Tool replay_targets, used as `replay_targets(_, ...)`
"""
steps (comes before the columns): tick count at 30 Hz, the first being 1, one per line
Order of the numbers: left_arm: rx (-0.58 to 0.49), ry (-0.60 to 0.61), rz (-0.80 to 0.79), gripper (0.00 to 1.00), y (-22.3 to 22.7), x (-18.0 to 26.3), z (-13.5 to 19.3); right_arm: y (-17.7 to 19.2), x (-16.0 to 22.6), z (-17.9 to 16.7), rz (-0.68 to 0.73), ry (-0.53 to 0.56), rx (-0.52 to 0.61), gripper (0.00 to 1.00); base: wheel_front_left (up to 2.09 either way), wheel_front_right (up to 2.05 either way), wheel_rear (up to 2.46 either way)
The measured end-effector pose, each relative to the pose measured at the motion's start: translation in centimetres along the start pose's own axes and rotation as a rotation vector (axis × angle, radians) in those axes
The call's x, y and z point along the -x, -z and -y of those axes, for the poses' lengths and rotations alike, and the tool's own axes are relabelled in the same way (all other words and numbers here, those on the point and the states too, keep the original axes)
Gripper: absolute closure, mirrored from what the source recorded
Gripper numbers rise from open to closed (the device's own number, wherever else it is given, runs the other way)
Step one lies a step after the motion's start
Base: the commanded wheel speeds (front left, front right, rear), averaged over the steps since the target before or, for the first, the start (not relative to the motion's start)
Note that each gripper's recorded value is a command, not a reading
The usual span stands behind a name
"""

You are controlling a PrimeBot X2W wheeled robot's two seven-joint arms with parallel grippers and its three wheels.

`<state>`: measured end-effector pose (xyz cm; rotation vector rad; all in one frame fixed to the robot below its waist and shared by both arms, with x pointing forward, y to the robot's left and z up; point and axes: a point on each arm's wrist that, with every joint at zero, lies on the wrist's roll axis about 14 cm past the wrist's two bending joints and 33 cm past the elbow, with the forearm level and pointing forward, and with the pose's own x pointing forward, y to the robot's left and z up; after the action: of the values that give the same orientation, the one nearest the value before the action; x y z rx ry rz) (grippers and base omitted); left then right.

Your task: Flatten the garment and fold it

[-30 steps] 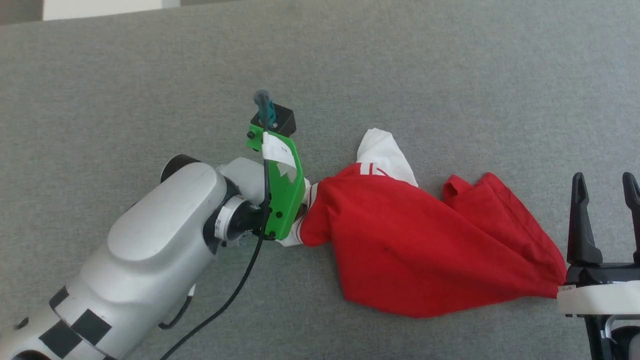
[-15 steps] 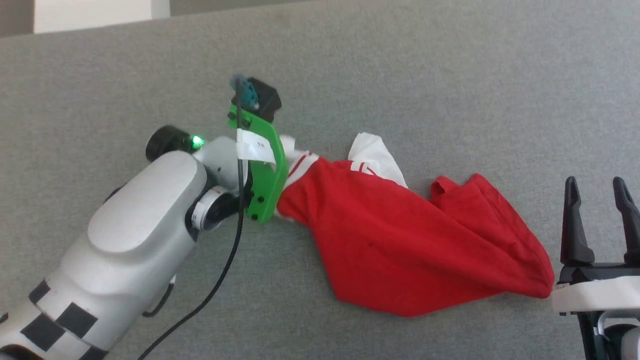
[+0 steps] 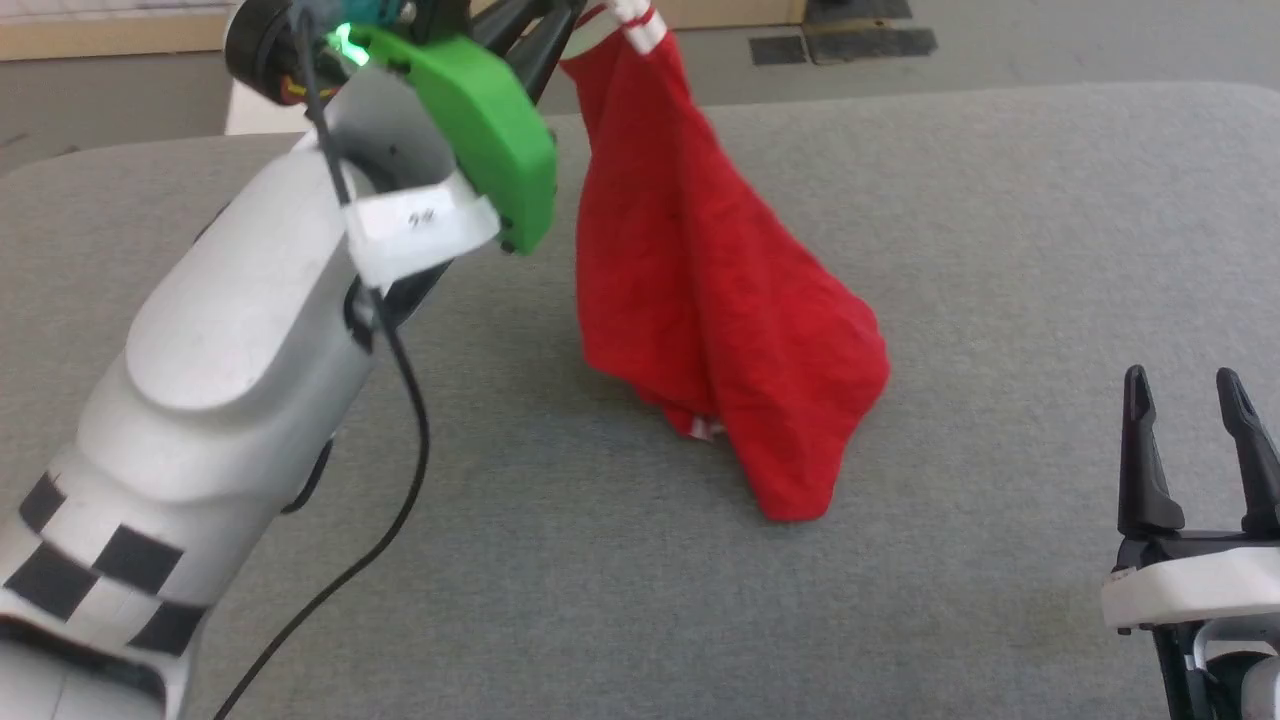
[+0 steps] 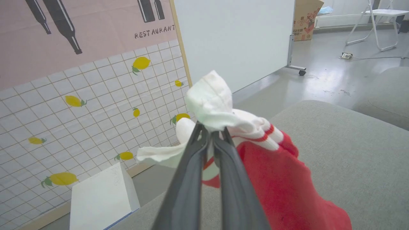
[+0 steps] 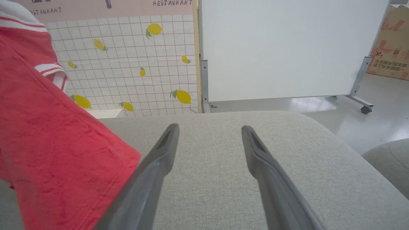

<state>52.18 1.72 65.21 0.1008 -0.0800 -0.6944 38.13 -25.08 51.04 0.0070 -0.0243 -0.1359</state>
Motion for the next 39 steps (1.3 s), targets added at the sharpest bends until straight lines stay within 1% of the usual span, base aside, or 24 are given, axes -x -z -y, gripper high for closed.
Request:
replay_targets(3,-0.02,-0.044,-0.079,1.0,2.9,2.7,-1.4,-0.2,-0.4,-1.0,0.004,-0.029,-0.014,0.0,0.0,0.0,0.0)
replay_targets(5,-0.002,-0.1,-0.192,1.0,7.4,5.8,-2.4,-0.3,-0.7,-1.7,0.007,-0.046,-0.024,0.0,0.0,0.0,0.0)
replay_targets(8,0.032,-0.18,-0.37,1.0,13.8,11.1,-3.1,-0.1,-0.9,-2.4,-0.001,-0.068,-0.029,0.0,0.0,0.0,0.0)
replay_targets(10,0.058,-0.23,-0.469,1.0,17.3,14.4,-3.0,0.0,-1.0,-2.8,-0.004,-0.078,-0.031,0.0,0.0,0.0,0.0)
replay_targets(13,0.113,-0.283,-0.617,1.0,21.8,19.1,-1.6,0.3,-1.1,-3.4,-0.018,-0.095,-0.033,0.0,0.0,0.0,0.0)
replay_targets(16,0.152,-0.295,-0.68,1.0,23.7,21.4,0.0,0.5,-1.1,-3.8,-0.032,-0.106,-0.033,0.0,0.0,0.0,0.0)
replay_targets(17,0.159,-0.297,-0.688,0.6,23.9,21.8,0.4,0.4,-1.1,-3.9,-0.031,-0.109,-0.034,0.0,0.0,0.0,0.0)
replay_targets(18,0.164,-0.292,-0.701,0.0,24.2,22.2,0.9,0.4,-1.1,-4.0,-0.033,-0.113,-0.034,0.0,0.0,0.0,0.0)
replay_targets(23,0.187,-0.261,-0.746,0.0,24.8,23.4,3.2,0.1,-0.9,-4.6,-0.036,-0.131,-0.038,0.0,0.0,0.0,0.0)
replay_targets(26,0.183,-0.271,-0.7,0.0,23.6,23.0,3.4,-0.1,-0.7,-4.9,-0.035,-0.141,-0.04,0.0,0.0,0.0,0.0)
replay_targets(30,0.17,-0.296,-0.547,0.0,20.1,21.5,2.7,-0.7,-0.5,-5.2,-0.024,-0.152,-0.044,0.0,0.0,0.0,0.0)
replay_targets(32,0.16,-0.329,-0.452,0.0,17.8,20.9,1.8,-1.1,-0.4,-5.4,-0.016,-0.158,-0.046,0.0,0.0,0.0,0.0)
replay_targets(36,0.116,-0.416,-0.267,0.0,13.1,20.4,-0.6,-1.4,-0.2,-5.9,-0.01,-0.173,-0.048,0.0,0.0,0.0,0.0)
replay_targets(39,0.073,-0.483,-0.152,0.0,10.4,20.6,-2.3,-1.4,0.1,-6.3,-0.017,-0.186,-0.047,0.0,0.0,0.0,0.0)
